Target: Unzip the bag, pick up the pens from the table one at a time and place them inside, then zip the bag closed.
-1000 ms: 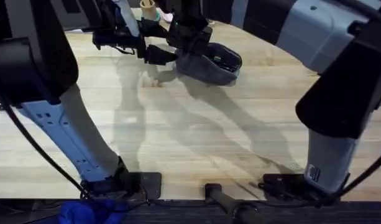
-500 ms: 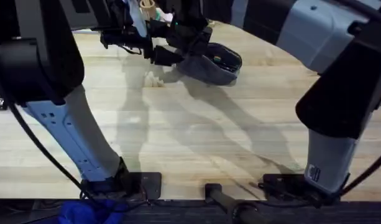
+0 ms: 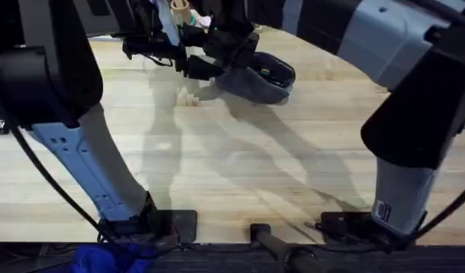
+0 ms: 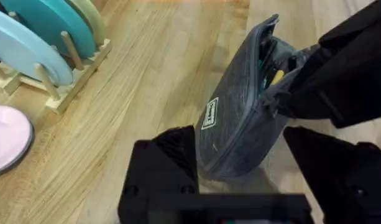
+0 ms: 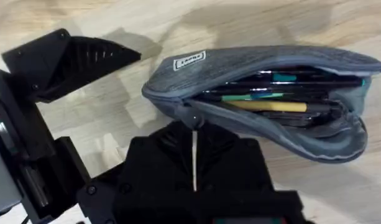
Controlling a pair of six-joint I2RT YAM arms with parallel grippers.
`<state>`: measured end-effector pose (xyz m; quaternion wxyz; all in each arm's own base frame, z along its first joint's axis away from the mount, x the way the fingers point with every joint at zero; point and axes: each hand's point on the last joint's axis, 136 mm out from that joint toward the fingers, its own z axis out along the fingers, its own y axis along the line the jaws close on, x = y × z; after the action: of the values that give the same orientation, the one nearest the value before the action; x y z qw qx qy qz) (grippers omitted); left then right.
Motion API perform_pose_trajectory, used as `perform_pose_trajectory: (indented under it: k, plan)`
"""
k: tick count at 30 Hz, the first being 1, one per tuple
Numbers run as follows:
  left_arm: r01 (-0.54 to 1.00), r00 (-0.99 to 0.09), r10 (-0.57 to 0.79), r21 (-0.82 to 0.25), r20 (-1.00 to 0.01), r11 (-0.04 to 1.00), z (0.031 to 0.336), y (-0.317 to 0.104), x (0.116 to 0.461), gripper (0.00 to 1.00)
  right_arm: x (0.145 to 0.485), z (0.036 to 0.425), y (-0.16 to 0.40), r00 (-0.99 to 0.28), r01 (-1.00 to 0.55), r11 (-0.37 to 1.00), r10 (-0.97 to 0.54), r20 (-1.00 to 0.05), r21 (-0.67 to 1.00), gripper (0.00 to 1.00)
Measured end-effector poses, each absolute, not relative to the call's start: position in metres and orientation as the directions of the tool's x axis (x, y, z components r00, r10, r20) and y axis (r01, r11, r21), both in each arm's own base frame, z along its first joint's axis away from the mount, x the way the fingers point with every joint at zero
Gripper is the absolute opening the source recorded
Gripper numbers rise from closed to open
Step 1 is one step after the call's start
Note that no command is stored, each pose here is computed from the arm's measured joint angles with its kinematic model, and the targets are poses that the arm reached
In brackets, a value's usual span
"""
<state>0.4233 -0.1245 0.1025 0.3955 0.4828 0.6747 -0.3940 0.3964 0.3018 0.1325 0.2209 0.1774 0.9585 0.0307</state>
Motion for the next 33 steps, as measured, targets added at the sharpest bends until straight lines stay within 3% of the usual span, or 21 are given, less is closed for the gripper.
perform_pose_trajectory:
  k: [15,16,17,20,23,33]
  plan:
    - [0.968,-0.214,0.368,-0.146,-0.905,0.206,0.0986,-0.1341,0.4206,0.787,0.3963,0.1325,0.3017,-0.840,0.327,0.935,0.353,-0.413,0.137,0.032]
    - [0.967,-0.216,0.369,-0.147,-0.904,0.207,0.0982,-0.1339,0.4207,0.745,0.3963,0.1325,0.3017,-0.840,0.327,0.935,0.353,-0.413,0.137,0.033]
    - [0.967,-0.218,0.376,-0.146,-0.901,0.210,0.0970,-0.1333,0.4209,0.573,0.3963,0.1324,0.3017,-0.840,0.327,0.935,0.353,-0.413,0.137,0.033]
    - [0.966,-0.220,0.380,-0.146,-0.898,0.213,0.0962,-0.1329,0.4211,0.288,0.3963,0.1325,0.3017,-0.840,0.327,0.935,0.353,-0.413,0.137,0.032]
    - [0.967,-0.215,0.386,-0.140,-0.897,0.214,0.0954,-0.1324,0.4219,0.076,0.3963,0.1325,0.3017,-0.840,0.327,0.935,0.353,-0.413,0.137,0.032]
    - [0.967,-0.214,0.386,-0.139,-0.897,0.215,0.0954,-0.1324,0.4221,0.044,0.3946,0.1317,0.3000,-0.843,0.327,0.936,0.350,-0.409,0.127,0.032]
